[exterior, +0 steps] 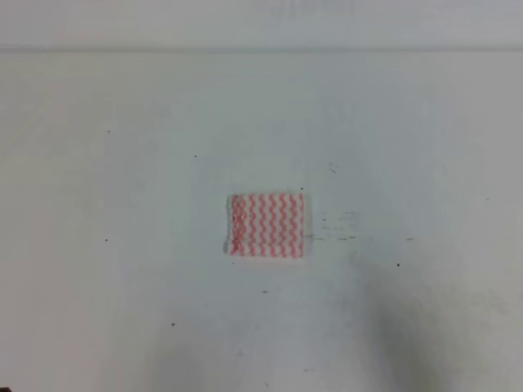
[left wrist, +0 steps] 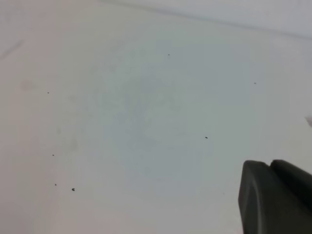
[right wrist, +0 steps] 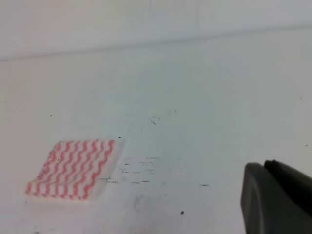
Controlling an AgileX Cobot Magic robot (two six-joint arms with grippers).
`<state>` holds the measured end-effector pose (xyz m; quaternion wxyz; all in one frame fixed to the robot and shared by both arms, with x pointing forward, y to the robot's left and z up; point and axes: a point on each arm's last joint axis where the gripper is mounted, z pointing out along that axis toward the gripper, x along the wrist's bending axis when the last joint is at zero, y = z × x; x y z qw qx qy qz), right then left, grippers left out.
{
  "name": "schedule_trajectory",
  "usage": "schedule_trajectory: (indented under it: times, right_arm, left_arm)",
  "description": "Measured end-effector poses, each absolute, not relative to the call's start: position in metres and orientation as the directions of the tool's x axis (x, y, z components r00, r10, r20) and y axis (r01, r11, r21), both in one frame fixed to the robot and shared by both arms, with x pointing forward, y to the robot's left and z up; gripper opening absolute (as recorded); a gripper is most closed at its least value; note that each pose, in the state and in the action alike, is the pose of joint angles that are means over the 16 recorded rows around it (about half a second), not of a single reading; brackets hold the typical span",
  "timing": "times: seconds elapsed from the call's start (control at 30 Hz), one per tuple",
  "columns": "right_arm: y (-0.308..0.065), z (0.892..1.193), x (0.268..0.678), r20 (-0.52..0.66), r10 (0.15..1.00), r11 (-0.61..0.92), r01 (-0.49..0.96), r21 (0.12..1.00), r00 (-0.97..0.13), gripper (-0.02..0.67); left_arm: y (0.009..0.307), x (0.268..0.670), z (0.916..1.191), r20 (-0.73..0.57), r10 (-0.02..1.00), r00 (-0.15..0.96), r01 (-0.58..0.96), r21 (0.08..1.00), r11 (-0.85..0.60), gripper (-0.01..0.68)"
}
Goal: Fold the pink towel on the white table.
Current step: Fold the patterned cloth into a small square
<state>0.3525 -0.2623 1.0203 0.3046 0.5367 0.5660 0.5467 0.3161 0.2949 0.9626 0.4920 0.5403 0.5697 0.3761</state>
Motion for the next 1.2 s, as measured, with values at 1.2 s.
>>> schedule_trajectory:
  times: [1.2]
  right_arm:
    - [-0.288, 0.977, 0.291, 0.106, 0.987, -0.096, 0.090, 0.991, -0.120, -0.018]
  left_arm:
    - [0.296, 0.317, 0.960, -0.138, 0.989, 0.055, 0.260, 0.958, 0.119, -0.004]
